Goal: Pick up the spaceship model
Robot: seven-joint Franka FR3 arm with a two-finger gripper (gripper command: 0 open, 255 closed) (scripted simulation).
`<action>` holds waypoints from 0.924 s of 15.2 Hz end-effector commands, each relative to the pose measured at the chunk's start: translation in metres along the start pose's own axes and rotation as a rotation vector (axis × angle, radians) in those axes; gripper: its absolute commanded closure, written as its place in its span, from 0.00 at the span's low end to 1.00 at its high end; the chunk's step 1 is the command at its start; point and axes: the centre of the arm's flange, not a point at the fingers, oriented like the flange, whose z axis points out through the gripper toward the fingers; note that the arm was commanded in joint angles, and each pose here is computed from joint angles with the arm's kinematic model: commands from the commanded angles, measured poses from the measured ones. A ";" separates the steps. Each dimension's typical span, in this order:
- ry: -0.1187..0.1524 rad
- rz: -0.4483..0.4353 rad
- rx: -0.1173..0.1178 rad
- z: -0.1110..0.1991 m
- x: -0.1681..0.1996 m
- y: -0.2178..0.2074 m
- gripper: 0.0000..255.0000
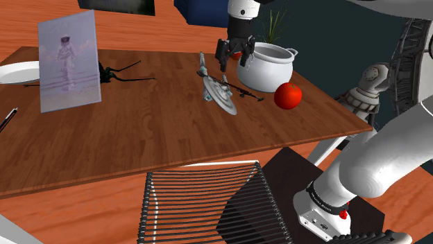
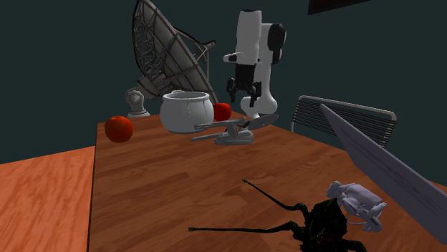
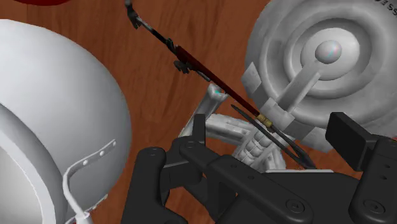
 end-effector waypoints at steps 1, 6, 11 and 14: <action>-0.002 0.020 0.002 0.000 0.020 -0.018 0.00; -0.006 0.069 0.003 -0.009 0.075 -0.055 0.00; -0.007 0.077 0.004 0.010 0.084 -0.062 0.00; -0.007 0.077 0.004 0.026 0.084 -0.063 0.00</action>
